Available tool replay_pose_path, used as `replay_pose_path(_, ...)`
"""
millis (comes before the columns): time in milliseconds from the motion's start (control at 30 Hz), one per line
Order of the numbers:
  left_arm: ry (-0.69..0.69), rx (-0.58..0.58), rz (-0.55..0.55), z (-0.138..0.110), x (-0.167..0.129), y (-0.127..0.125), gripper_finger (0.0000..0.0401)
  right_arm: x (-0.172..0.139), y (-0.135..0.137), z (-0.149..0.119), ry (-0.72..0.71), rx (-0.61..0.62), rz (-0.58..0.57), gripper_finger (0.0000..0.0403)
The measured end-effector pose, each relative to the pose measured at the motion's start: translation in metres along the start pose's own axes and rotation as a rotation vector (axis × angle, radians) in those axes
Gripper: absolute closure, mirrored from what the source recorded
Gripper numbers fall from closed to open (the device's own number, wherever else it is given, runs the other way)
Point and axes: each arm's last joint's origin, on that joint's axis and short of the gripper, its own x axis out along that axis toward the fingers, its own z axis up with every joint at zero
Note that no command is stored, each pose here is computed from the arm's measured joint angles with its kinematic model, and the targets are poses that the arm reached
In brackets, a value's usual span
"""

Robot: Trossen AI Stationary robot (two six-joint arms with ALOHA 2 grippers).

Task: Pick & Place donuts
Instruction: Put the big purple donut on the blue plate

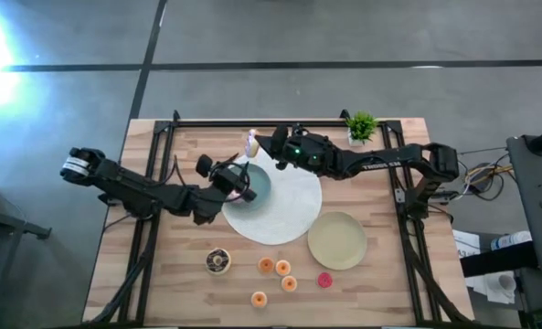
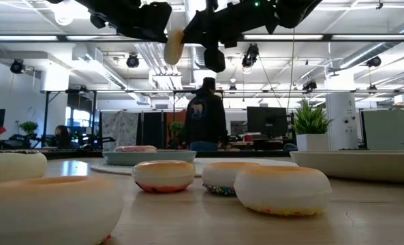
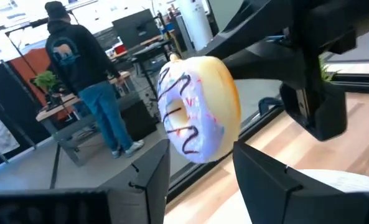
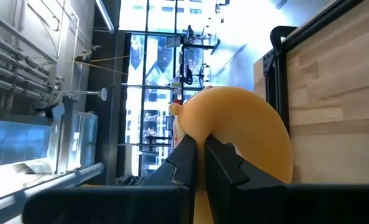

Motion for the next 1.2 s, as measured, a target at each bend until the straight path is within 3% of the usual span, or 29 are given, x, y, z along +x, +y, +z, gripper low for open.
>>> replay_pose_path(267,0.0,-0.032,-0.067,0.0,0.008,0.0,0.0252,0.0,0.0,0.002,-0.013,0.028,0.002,0.039)
replay_pose_path(467,0.017,-0.037,-0.02,-0.002,0.023,0.006,0.0252,0.0,0.003,0.002,-0.01,0.046,0.034,0.039)
replay_pose_path(900,0.013,-0.071,-0.052,0.004,0.032,0.009,0.0252,0.001,0.005,0.004,0.008,0.072,0.048,0.039)
replay_pose_path(1067,0.016,-0.024,-0.037,0.004,0.036,0.01,0.0252,0.001,0.005,0.004,0.034,0.078,0.047,0.039)
replay_pose_path(1200,0.017,0.022,-0.032,0.005,0.037,0.011,0.0258,0.001,0.004,0.004,0.071,0.006,0.041,0.039)
